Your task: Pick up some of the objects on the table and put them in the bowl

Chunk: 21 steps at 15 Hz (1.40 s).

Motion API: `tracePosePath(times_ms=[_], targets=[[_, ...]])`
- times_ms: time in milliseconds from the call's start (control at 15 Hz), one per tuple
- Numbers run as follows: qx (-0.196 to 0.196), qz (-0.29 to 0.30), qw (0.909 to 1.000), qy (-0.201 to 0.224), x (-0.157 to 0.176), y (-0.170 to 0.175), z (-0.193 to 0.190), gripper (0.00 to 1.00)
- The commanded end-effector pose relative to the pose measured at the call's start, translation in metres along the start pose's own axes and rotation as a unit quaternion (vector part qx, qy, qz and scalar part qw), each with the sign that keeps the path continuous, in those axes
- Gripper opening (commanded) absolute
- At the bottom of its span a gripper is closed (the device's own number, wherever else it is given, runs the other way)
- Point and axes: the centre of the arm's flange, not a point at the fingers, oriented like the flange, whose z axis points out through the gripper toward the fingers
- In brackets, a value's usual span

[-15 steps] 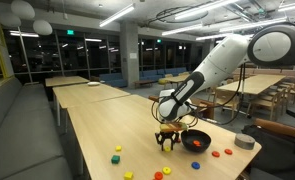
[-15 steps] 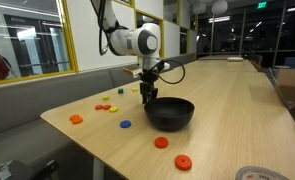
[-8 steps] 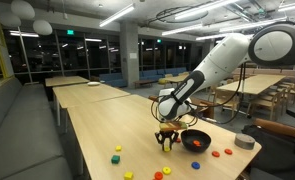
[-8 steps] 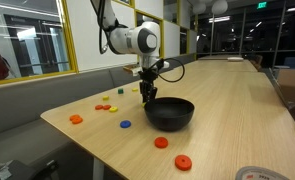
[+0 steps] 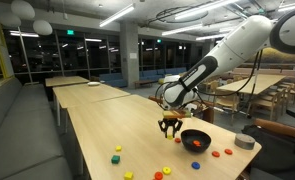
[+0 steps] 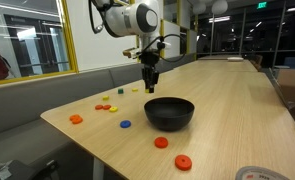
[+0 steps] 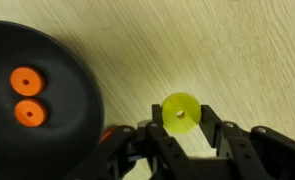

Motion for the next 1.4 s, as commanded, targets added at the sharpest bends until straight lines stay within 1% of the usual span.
tracePosePath(times_ms=[0,267,467,733,1133,1200,1267,1333], targets=[[-0.036,0.050,0.9981,0.004,-0.021,0.036,-0.030,0.18],[-0.079,0.098,0.9920,-0.012,-0.035,0.061,-0.031,0.18],[-0.098,0.120,0.9877,-0.024,-0.043,0.071,-0.028,0.18],[-0.104,0.149,0.9829,-0.031,-0.041,0.084,-0.019,0.18],[-0.106,0.201,0.9736,-0.024,-0.023,0.108,-0.009,0.18],[-0.105,0.206,0.9725,-0.027,-0.020,0.110,-0.008,0.32],[-0.106,0.209,0.9717,-0.029,-0.018,0.112,-0.007,0.67],[-0.107,0.210,0.9713,-0.030,-0.015,0.112,-0.006,0.68]])
